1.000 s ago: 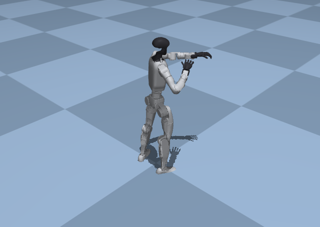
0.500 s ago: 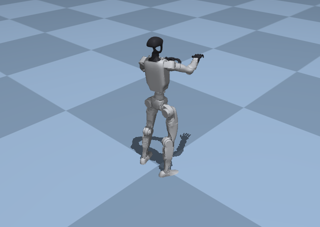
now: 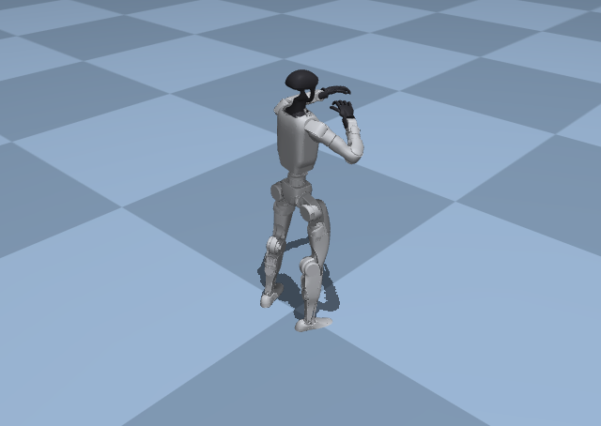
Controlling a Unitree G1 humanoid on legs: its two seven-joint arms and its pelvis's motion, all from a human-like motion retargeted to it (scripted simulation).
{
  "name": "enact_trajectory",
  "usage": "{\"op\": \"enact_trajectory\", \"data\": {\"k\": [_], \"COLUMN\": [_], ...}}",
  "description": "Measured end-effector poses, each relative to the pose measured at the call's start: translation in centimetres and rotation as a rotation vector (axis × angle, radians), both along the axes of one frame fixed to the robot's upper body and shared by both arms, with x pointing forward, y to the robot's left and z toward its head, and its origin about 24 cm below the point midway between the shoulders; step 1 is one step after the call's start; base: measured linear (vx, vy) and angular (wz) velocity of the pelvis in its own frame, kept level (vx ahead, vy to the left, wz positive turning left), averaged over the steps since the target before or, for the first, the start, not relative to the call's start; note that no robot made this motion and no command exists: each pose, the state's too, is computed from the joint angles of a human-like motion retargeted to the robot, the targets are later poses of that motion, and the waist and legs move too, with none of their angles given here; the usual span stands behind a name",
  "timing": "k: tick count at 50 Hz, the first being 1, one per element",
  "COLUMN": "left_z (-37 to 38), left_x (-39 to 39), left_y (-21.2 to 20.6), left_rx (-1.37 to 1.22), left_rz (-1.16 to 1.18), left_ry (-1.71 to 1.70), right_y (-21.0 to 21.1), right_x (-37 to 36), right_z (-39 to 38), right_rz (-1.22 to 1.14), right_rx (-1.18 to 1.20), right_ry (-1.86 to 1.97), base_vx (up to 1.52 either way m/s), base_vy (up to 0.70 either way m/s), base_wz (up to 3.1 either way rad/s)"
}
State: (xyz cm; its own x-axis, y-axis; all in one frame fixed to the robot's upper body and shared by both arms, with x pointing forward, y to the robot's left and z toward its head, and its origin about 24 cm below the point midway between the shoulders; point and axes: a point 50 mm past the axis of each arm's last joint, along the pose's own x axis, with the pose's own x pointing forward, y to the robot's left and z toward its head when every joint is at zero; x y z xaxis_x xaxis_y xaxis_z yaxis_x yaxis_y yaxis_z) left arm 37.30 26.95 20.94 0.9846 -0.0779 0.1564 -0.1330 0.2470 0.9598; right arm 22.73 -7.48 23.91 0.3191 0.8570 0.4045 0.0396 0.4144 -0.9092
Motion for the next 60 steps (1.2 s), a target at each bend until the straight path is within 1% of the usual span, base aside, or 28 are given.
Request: {"op": "enact_trajectory", "data": {"k": [3, 5, 7, 9, 11, 13, 18, 23, 26, 30, 34, 38, 41, 45, 50, 55, 60], "left_z": [-1.0, -1.4, -1.6, -1.2, -0.6, 0.1, 1.6, 2.0, 1.9, 1.6, 1.2, 0.7, 0.6, 0.1, 0.3, 1.2, 1.7], "left_x": [-0.5, -1.0, -1.3, -1.3, -1.0, -0.8, -2.0, -5.6, -7.7, -9.0, -7.9, -5.8, -4.4, -3.8, -4.0, -3.0, -0.5], "left_y": [4.5, 6.5, 7.4, 7.1, 5.8, 3.5, -4.1, -10.3, -12.3, -13.0, -11.6, -8.6, -6.2, -3.8, -3.0, -2.1, 0.6], "left_rx": [0.086, 0.089, 0.063, 0.04, 0.039, 0.066, 0.16, 0.113, 0.072, 0.09, 0.156, 0.184, 0.175, 0.164, 0.186, 0.226, 0.267], "left_rz": [0.192, 0.288, 0.331, 0.318, 0.248, 0.134, -0.227, -0.553, -0.699, -0.793, -0.737, -0.573, -0.437, -0.33, -0.29, -0.202, -0.006], "left_ry": [0.029, 0.034, 0.022, -0.008, -0.045, -0.08, -0.185, -0.262, -0.242, -0.174, -0.074, 0.028, 0.079, 0.125, 0.075, 0.012, 0.02], "right_y": [0.3, 0.2, 0.1, -0.1, -0.2, -0.3, -0.2, 0.1, 0.1, -0.2, -0.9, -0.7, 0.1, 1.2, 1.4, 1.2, 1.0], "right_x": [-1.9, -2.4, -2.2, -1.5, -0.4, 0.8, 3.8, 7.4, 10.0, 13.4, 15.5, 15.4, 13.6, 9.1, 3.5, 0.4, -1.9], "right_z": [1.2, 1.7, 1.7, 1.6, 1.2, 0.6, -0.5, -0.5, -0.6, -1.4, -2.4, -2.4, -1.2, 0.5, 1.5, 1.9, 2.7], "right_rz": [0.11, 0.148, 0.144, 0.117, 0.076, 0.029, -0.105, -0.267, -0.376, -0.521, -0.615, -0.607, -0.502, -0.285, -0.056, 0.056, 0.143], "right_rx": [0.057, 0.084, 0.098, 0.097, 0.084, 0.064, 0.006, -0.065, -0.136, -0.256, -0.367, -0.378, -0.309, -0.224, -0.121, -0.05, 0.035], "right_ry": [-0.031, -0.03, -0.006, 0.025, 0.056, 0.079, 0.066, 0.025, 0.028, 0.053, 0.09, 0.075, 0.052, 0.017, 0.023, 0.024, -0.011], "base_vx": [-0.02, -0.01, 0.0, 0.0, 0.0, 0.02, 0.02, 0.02, 0.03, 0.02, 0.02, 0.01, 0.0, 0.0, -0.01, -0.02, -0.02], "base_vy": [-0.04, -0.03, -0.02, 0.0, 0.0, 0.02, 0.02, -0.01, 0.0, 0.0, 0.0, 0.0, 0.0, 0.0, 0.0, -0.02, -0.02], "base_wz": [-0.6, -0.46, -0.31, 0.0, 0.0, 0.26, 0.49, 0.64, 0.68, 0.62, 0.46, 0.13, 0.0, -0.33, -0.57, -0.7, -0.66]}}
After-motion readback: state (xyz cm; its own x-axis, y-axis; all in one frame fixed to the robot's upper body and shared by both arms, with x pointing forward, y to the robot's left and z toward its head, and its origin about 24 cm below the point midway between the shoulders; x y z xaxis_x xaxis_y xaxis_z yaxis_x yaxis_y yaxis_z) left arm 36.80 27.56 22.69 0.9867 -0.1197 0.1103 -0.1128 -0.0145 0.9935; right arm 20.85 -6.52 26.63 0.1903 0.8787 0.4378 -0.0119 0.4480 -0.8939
